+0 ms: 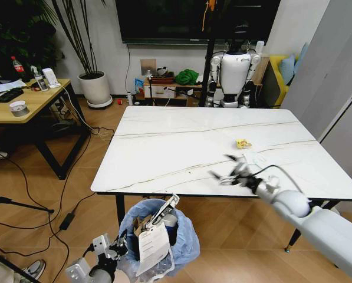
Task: Pick up the trash bin and place the trash from the table into it.
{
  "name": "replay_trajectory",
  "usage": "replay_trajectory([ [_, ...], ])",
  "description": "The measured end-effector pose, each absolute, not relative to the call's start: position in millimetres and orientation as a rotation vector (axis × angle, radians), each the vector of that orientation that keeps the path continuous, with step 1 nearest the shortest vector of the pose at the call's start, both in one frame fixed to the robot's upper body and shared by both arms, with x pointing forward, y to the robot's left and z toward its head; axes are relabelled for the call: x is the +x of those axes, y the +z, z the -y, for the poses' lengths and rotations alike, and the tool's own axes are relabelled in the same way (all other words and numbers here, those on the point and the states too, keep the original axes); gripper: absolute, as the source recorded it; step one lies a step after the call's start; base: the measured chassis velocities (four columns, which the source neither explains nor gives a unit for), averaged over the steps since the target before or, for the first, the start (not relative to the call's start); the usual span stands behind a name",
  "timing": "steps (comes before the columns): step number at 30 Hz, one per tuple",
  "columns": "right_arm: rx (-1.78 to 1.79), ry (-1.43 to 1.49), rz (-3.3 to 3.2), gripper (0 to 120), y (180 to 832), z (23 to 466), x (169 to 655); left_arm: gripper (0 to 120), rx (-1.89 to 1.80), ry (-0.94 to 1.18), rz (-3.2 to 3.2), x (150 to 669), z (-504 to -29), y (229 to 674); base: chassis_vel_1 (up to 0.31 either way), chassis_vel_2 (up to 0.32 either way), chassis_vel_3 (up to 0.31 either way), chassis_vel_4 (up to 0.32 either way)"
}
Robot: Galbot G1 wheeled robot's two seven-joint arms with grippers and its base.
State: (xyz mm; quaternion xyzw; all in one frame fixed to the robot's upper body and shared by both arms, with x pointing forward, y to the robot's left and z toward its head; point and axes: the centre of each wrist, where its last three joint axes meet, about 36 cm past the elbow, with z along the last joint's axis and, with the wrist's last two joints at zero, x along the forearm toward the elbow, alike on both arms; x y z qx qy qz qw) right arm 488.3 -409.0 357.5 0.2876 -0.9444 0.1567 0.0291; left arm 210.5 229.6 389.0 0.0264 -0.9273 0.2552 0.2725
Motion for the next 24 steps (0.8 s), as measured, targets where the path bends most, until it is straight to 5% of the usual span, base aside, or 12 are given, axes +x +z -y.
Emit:
replay_trajectory([
  [9, 0.72, 0.436, 2.804, 100, 348, 470, 471, 0, 0.084, 0.68, 2.496, 209, -233, 390, 0.0, 0.0, 0.0, 0.0],
  [24, 0.776, 0.38, 2.716, 100, 330, 470, 442, 0, 0.089, 0.674, 2.501, 210, -236, 389, 0.0, 0.0, 0.0, 0.0],
])
